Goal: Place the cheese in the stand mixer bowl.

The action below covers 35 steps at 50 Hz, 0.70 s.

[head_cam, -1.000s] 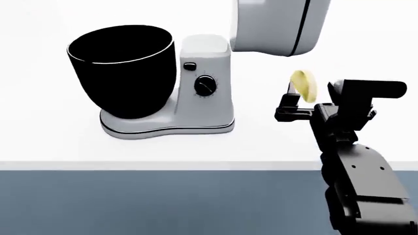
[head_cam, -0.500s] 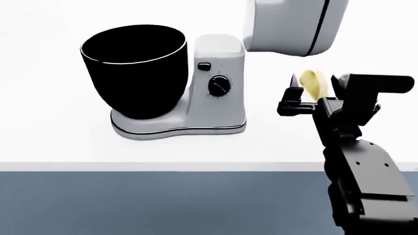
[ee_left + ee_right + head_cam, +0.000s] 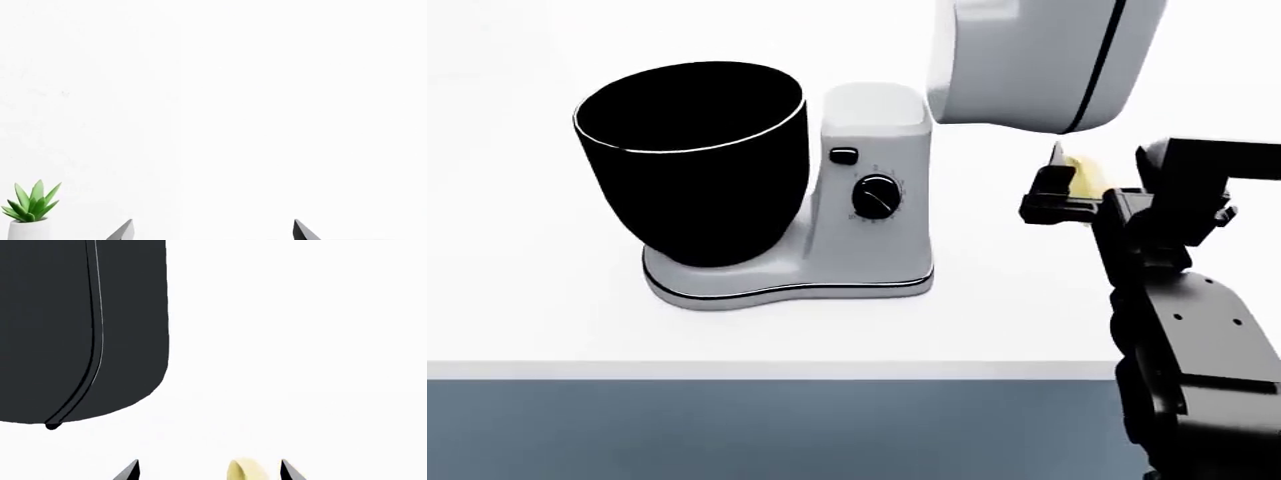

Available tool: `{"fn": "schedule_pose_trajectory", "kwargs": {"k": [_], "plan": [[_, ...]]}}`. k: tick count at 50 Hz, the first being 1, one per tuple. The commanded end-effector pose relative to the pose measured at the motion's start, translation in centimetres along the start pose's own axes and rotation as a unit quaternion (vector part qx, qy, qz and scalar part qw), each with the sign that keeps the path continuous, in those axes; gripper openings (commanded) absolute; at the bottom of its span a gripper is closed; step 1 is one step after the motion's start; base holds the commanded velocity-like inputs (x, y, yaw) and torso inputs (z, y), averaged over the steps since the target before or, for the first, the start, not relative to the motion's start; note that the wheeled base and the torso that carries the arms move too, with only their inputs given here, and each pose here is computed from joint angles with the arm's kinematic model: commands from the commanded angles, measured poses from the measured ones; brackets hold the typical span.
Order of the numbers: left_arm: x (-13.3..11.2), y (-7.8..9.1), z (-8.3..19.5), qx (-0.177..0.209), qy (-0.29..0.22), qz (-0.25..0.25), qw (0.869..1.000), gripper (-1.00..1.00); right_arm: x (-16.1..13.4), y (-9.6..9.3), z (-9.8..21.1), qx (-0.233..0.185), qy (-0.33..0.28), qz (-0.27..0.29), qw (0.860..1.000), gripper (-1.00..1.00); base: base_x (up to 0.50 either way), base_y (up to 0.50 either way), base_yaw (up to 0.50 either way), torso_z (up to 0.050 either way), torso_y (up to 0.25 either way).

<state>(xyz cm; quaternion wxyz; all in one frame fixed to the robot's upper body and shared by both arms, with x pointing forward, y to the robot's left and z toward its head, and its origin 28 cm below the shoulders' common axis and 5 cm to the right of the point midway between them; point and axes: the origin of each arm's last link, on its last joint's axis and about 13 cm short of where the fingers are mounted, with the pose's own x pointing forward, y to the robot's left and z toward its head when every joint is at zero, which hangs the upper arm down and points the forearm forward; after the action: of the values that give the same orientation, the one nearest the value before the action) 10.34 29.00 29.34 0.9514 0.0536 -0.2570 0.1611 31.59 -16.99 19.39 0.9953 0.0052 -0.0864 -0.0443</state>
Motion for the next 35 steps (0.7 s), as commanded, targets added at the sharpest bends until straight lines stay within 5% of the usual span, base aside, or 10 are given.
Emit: {"fn": "schedule_pose_trajectory", "kwargs": {"k": [1, 35], "plan": [[0.0, 0.0, -0.1, -0.001, 0.002, 0.0, 1.0, 1.0, 0.6, -1.6, -0.7, -0.02, 0.016, -0.037, 0.999, 1.0, 0.0, 0.0, 0.0, 0.0, 0.0], [0.0, -0.1, -0.5, -0.002, 0.009, 0.001, 1.0, 1.0, 3.3, -2.2, -4.4, -0.053, 0.069, -0.036, 0.996, 1.0, 0.0, 0.0, 0.0, 0.0, 0.0]]}}
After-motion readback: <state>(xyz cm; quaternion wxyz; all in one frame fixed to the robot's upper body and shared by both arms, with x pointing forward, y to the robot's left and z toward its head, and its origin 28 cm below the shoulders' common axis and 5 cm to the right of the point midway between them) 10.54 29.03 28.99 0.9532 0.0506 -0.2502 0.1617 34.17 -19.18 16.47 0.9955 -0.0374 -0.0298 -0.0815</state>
